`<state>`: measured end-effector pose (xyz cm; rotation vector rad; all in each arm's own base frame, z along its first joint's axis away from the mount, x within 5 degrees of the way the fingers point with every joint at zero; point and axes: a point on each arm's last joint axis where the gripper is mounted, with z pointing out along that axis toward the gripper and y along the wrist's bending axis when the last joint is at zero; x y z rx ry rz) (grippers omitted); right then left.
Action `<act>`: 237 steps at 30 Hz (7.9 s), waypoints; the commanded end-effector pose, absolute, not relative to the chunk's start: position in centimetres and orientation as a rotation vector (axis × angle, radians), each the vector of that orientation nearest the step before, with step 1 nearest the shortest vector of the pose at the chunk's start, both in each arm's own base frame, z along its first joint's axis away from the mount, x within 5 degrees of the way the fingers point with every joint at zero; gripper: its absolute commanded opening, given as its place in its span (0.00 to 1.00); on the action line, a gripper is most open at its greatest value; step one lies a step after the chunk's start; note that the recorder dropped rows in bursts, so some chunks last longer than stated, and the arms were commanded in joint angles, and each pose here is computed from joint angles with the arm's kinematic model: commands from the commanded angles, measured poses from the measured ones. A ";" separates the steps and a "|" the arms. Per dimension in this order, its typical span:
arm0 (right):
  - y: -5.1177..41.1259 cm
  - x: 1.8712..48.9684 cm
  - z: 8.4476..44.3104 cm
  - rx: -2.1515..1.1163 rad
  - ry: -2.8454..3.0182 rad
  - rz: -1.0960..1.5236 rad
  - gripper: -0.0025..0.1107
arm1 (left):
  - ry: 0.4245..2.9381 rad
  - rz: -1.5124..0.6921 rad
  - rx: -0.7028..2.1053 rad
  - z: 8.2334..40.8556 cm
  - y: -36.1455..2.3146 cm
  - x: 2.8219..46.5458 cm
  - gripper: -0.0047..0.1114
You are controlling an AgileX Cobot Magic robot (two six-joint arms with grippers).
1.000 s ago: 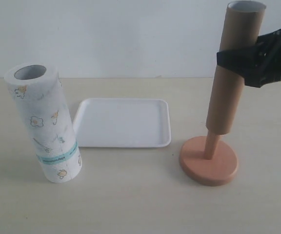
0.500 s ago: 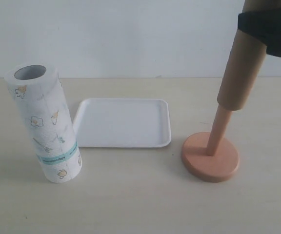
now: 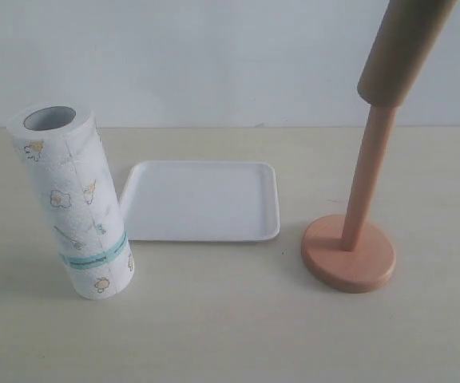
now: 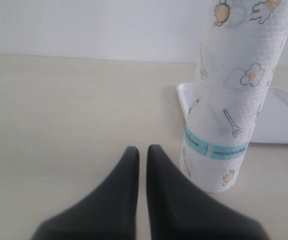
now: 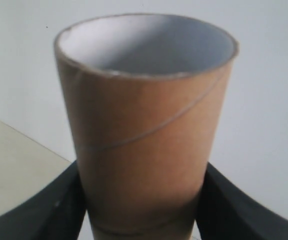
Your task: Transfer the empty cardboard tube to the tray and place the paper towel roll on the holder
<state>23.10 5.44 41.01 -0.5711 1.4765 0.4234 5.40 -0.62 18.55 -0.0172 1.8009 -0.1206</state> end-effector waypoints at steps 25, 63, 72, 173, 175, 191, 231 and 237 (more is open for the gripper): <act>8.7 20.0 49.7 -0.838 1.310 0.380 0.02 | 1.793 -0.127 -0.029 18.5 -0.6 5.4 0.08; 28.9 34.2 27.1 -1.772 1.843 -0.156 0.02 | 1.793 -0.127 -0.029 18.5 -0.6 5.4 0.08; 32.0 34.1 22.6 -2.071 1.649 -0.497 0.02 | 1.793 -0.127 -0.029 18.5 -0.6 5.4 0.08; 28.1 33.5 37.8 -1.184 1.731 0.068 0.02 | 1.793 -0.127 -0.029 18.5 -0.6 5.4 0.08; 26.9 32.1 40.5 -1.156 1.695 0.072 0.02 | 1.793 -0.127 -0.029 18.5 -0.6 5.4 0.08; 9.8 15.6 44.7 -0.728 1.588 -0.047 0.02 | 1.793 -0.127 -0.029 18.5 -0.6 5.4 0.08; -0.5 6.8 30.9 0.088 1.473 0.005 0.02 | 1.793 -0.127 -0.029 18.5 -0.6 5.4 0.08; -0.3 6.9 30.2 0.037 1.553 -0.020 0.02 | 1.793 -0.127 -0.029 18.5 -0.6 5.4 0.08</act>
